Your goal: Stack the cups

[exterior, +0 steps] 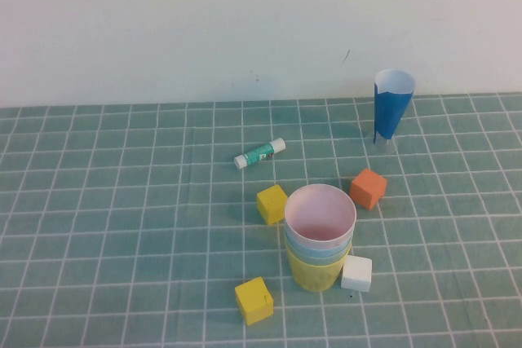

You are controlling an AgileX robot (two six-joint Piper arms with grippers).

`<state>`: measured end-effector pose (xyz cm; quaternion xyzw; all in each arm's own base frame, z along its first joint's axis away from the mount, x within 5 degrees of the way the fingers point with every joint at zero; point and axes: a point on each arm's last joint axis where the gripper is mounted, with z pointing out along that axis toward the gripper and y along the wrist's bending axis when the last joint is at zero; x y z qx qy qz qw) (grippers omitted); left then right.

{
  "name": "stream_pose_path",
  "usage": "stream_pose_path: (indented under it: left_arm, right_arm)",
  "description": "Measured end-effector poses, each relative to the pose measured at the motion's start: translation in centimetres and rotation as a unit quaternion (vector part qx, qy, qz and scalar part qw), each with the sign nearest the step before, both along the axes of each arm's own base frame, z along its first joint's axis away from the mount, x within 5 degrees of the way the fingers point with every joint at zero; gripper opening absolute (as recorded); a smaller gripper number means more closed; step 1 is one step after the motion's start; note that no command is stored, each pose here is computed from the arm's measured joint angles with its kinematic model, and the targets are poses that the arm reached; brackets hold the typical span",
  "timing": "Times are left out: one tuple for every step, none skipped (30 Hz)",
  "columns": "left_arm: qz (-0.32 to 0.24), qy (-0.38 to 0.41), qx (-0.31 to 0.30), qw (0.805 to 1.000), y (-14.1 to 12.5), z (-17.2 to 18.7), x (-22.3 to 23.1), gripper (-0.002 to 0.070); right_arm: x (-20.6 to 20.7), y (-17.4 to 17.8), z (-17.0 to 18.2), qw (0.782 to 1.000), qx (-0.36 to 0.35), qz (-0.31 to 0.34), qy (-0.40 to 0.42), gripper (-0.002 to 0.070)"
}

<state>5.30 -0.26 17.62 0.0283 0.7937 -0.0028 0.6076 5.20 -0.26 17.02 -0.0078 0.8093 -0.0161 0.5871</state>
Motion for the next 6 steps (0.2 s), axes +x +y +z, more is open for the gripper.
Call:
stream_pose_path:
  left_arm:
    - [0.0,0.0,0.0,1.0,0.0,0.0,0.0,-0.0001]
    - [0.0,0.0,0.001,1.0,0.0,0.0,0.0,-0.0001]
    - [0.0,0.0,0.001,1.0,0.0,0.0,0.0,-0.0001]
    - [0.0,0.0,0.001,1.0,0.0,0.0,0.0,-0.0001]
    - [0.0,0.0,0.001,1.0,0.0,0.0,0.0,-0.0001]
    - [0.0,0.0,0.001,1.0,0.0,0.0,0.0,-0.0001]
  right_arm:
    - [0.0,0.0,0.0,1.0,0.0,0.0,0.0,-0.0001]
    - [0.0,0.0,0.0,1.0,0.0,0.0,0.0,-0.0001]
    - [0.0,0.0,0.0,1.0,0.0,0.0,0.0,-0.0001]
    - [0.0,0.0,0.0,1.0,0.0,0.0,0.0,-0.0001]
    - [0.0,0.0,0.0,1.0,0.0,0.0,0.0,-0.0001]
    - [0.0,0.0,0.0,1.0,0.0,0.0,0.0,-0.0001]
